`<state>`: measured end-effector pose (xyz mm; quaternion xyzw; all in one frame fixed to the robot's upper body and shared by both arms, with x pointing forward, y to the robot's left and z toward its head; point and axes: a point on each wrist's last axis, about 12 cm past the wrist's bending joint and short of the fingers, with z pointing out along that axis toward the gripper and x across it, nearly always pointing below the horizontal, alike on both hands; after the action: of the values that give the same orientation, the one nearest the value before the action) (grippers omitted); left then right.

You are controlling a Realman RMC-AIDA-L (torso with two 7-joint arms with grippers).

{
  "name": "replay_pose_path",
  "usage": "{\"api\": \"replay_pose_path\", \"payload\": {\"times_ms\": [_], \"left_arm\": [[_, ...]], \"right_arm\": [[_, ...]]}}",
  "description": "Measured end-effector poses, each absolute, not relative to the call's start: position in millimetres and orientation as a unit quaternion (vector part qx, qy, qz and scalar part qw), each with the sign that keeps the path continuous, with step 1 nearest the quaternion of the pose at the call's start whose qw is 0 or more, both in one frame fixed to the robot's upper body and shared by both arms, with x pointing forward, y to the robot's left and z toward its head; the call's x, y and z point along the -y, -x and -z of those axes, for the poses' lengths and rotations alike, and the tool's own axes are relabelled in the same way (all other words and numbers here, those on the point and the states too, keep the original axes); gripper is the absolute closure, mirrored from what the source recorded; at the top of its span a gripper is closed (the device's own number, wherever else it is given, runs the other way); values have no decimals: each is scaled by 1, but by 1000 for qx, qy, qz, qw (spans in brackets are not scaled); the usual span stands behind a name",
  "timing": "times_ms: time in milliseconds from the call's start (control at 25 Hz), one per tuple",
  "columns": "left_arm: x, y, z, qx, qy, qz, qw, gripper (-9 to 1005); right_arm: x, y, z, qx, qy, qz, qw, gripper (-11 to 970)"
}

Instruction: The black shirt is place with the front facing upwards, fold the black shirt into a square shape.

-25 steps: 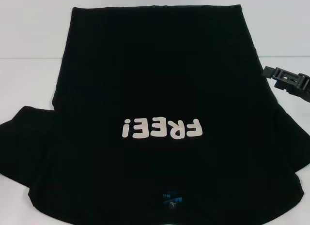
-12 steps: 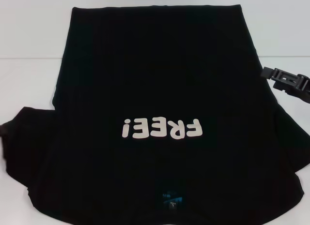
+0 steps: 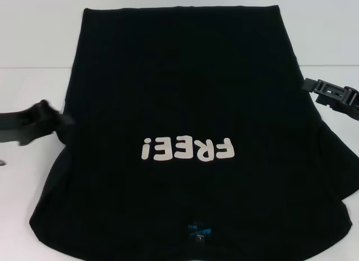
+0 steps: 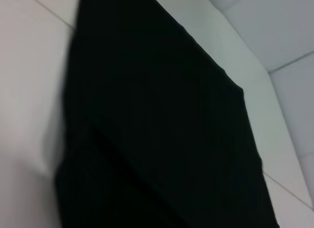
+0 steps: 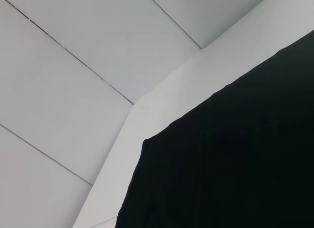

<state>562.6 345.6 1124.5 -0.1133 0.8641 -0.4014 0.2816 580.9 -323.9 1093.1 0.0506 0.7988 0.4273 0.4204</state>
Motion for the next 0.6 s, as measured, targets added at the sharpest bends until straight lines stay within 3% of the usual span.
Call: {"api": "replay_pose_path", "payload": {"times_ms": [280,600], "left_arm": [[-303,-585,-1100,-869,105,413,250,949],[-293,-583,-1102,-864,46,447,228,945]], "right_arm": [[325,-580,-1093,-799,-52,-426,420,51],[330,-578,-1092,-802,-53,-421,420,52]]}}
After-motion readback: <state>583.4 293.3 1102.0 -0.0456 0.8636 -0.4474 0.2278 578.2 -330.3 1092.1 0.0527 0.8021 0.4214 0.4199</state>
